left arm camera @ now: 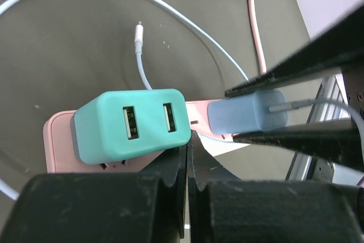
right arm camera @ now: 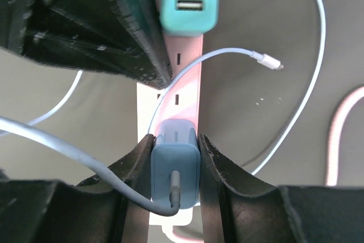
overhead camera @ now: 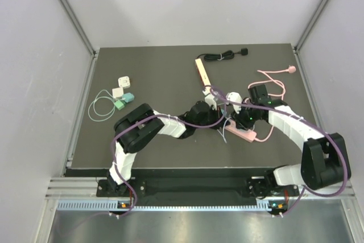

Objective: Pull the plug off the socket

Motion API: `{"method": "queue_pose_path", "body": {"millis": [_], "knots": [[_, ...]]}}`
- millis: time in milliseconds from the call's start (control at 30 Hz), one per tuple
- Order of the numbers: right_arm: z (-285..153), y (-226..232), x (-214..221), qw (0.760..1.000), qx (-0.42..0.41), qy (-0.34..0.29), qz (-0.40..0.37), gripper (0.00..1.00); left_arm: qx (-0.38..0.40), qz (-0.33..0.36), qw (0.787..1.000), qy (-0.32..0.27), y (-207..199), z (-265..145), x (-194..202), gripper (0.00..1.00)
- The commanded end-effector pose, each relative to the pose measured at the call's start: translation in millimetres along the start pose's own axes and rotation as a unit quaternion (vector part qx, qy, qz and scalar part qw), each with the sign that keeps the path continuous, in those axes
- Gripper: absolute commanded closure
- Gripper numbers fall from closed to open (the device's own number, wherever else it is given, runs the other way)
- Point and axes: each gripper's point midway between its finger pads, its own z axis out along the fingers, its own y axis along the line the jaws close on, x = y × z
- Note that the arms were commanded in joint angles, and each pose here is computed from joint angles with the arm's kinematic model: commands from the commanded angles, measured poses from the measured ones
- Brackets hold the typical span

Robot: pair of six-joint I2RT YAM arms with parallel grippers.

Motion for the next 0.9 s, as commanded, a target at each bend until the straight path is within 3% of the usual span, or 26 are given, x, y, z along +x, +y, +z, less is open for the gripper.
{"method": "queue_pose_path", "body": {"millis": [0,133,233,700,867], "knots": [[-24.1,0.8,-37.4,0.994,0.049,-0.074,-0.071,1.0,-0.189,0.0,0.973,0.134,115.8,-27.4,95.0,1.0],[-34.6,12.8,-34.8,0.98,0.095,-0.09,-0.153,1.0,-0.192,0.001,0.971,0.141,118.5,-26.4,97.3,1.0],[-39.3,19.9,-38.1,0.978,0.091,-0.104,-0.159,1.0,-0.193,0.0,0.97,0.145,118.9,-24.9,98.4,1.0],[-17.3,17.9,-40.3,0.996,-0.05,-0.065,0.021,1.0,-0.191,-0.003,0.969,0.155,117.5,-17.4,98.5,1.0],[-22.5,15.4,-43.9,0.996,-0.045,-0.07,0.028,1.0,-0.193,-0.002,0.968,0.161,119.3,-13.2,99.8,1.0]]}}
